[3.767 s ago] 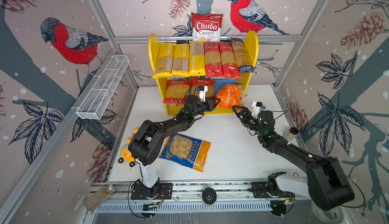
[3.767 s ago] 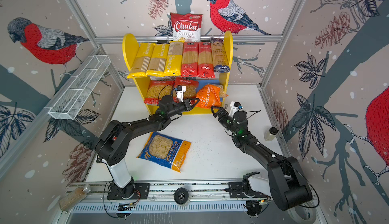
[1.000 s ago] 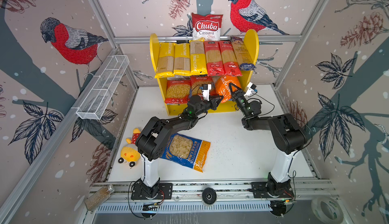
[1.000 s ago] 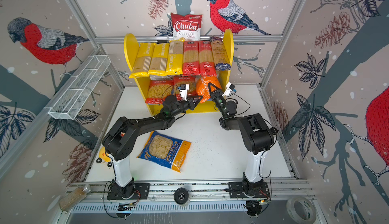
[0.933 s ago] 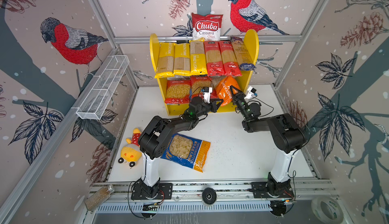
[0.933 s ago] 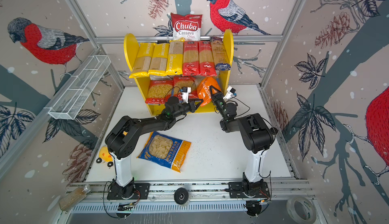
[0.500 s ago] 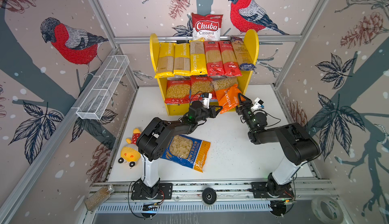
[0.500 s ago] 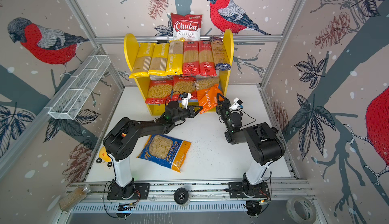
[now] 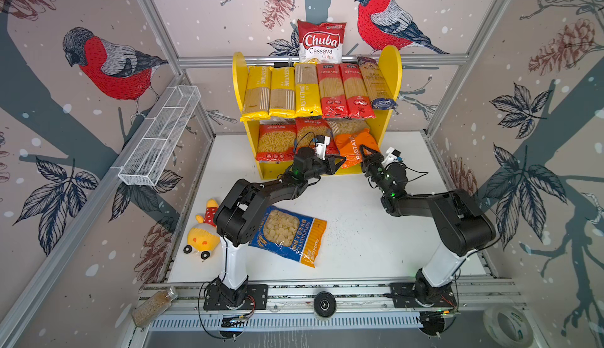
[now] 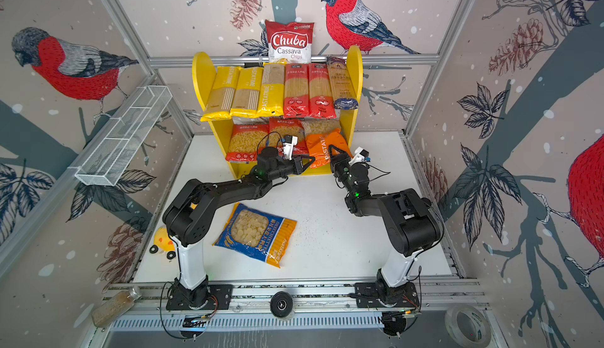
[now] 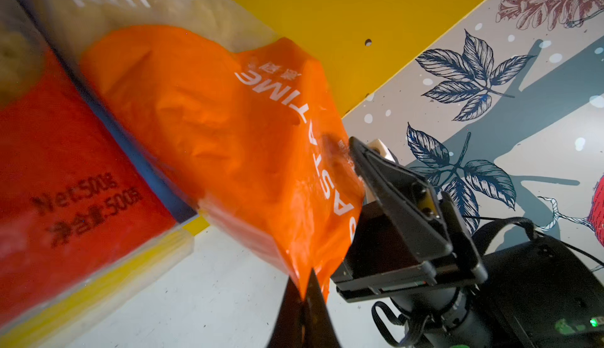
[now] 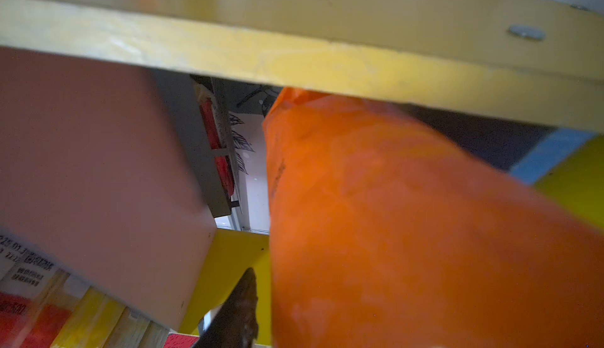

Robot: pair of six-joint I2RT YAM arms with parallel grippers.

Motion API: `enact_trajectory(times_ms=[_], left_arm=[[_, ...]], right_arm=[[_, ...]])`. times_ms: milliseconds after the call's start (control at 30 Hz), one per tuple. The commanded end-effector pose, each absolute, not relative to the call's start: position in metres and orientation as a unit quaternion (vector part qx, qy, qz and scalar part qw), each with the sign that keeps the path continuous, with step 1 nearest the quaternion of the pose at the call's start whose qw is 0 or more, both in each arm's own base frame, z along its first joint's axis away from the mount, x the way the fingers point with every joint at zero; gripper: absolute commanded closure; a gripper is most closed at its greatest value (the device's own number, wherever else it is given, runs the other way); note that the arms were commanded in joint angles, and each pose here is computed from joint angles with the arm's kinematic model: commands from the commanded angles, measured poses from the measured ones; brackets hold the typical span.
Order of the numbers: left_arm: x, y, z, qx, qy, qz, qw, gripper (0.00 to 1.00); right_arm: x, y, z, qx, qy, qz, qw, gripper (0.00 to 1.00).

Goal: Arrange pasta packages on shelves
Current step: Place the pasta bag on the shelf.

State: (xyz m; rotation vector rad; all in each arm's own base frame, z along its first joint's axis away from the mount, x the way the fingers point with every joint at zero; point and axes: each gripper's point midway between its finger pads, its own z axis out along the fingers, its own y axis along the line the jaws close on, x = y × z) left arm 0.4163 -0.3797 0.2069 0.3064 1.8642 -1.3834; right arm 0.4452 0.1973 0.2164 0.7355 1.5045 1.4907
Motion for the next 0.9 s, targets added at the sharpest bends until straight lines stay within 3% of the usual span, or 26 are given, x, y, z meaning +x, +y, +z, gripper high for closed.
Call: enact_trajectory(times_ms=[0,233,367,600,867], left_arm=[[0.407,-0.375,0.221,0.135,0.721,-0.55,0.4,0.9],[0.386,-0.344,0.23,0.119,0.726,-0.536,0.413,0.71],[0.38,-0.325,0.217,0.109,0.747,-0.507,0.416,0.67],[0.374,-0.292,0.227,0.093,0.75,-0.478,0.448,0.58],[0.369,-0.254,0.229,0.06,0.75,-0.438,0.492,0.39]], right_arm=[[0.452,0.2,0.231,0.278,0.593,0.603,0.455,0.72],[0.466,0.201,0.238,0.297,0.567,0.61,0.467,0.79],[0.467,0.201,0.221,0.318,0.585,0.59,0.458,0.79],[0.467,0.202,0.204,0.321,0.618,0.566,0.442,0.61],[0.456,0.206,0.209,0.295,0.621,0.587,0.427,0.44]])
